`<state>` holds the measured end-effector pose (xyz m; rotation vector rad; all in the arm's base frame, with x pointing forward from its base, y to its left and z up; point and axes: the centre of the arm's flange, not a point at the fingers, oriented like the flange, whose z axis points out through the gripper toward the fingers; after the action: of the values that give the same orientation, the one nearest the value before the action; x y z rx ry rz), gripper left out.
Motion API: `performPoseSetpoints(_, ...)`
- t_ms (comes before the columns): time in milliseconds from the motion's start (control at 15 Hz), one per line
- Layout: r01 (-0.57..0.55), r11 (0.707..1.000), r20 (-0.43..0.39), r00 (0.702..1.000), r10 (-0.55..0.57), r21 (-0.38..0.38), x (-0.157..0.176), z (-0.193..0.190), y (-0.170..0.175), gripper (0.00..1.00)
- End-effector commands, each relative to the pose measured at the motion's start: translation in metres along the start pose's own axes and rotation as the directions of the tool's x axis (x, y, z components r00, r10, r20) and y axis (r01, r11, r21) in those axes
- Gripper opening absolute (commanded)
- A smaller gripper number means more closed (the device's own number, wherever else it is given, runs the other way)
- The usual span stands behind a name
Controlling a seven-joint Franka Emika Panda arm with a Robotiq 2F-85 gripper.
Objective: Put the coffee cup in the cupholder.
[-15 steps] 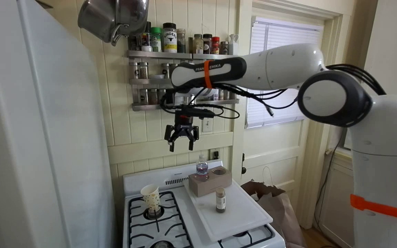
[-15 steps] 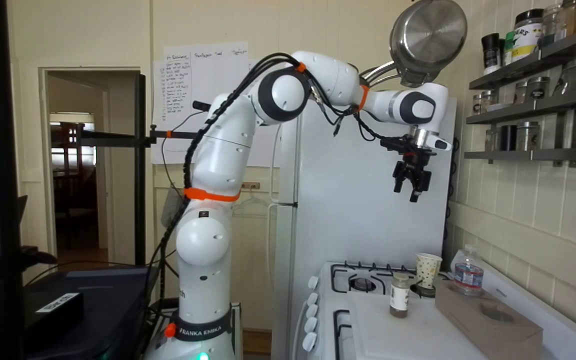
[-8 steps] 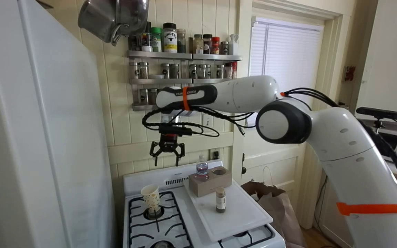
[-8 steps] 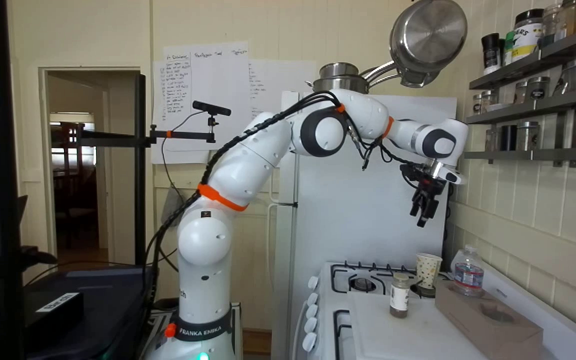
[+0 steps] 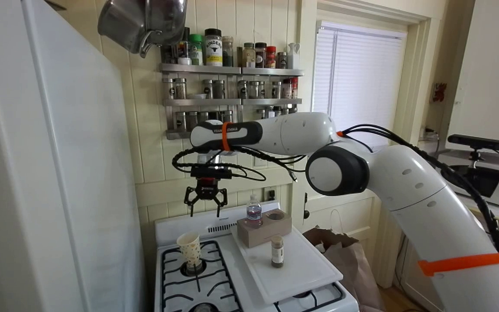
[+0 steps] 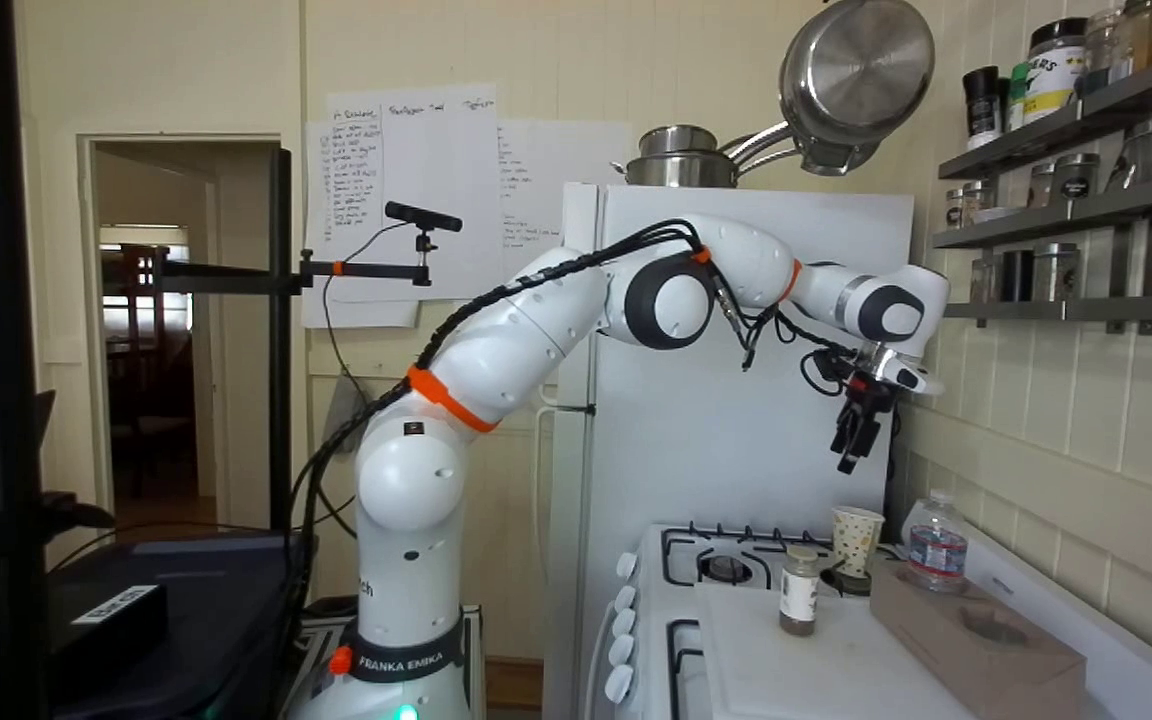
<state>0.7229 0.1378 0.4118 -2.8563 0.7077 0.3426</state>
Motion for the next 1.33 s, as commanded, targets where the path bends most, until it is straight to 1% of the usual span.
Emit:
performPoseSetpoints(0,-0.126,0.992,-0.048,0.991,0.126,0.002,0.024,0.021,-0.018,1.0)
performPoseSetpoints(67,-0.154,0.988,-0.059,0.986,0.155,0.015,0.032,0.027,-0.023,1.0)
performPoseSetpoints(200,-0.203,0.979,-0.076,0.976,0.203,0.014,0.04,0.039,-0.029,1.0)
performPoseSetpoints(267,-0.225,0.974,-0.085,0.971,0.225,0.006,0.044,0.045,-0.031,1.0)
performPoseSetpoints(600,-0.268,0.961,-0.094,0.961,0.262,-0.064,0.062,0.072,-0.045,1.0)
performPoseSetpoints(733,-0.281,0.956,-0.096,0.957,0.272,-0.09,0.069,0.08,-0.049,0.85)
performPoseSetpoints(800,-0.285,0.953,-0.102,0.956,0.275,-0.102,0.071,0.084,-0.051,0.68)
performPoseSetpoints(867,-0.291,0.949,-0.103,0.955,0.28,-0.118,0.074,0.088,-0.053,0.58)
performPoseSetpoints(1133,-0.295,0.943,-0.122,0.953,0.278,-0.153,0.071,0.094,-0.056,0.28)
performPoseSetpoints(1267,-0.299,0.942,-0.137,0.951,0.279,-0.154,0.065,0.09,-0.057,0.12)
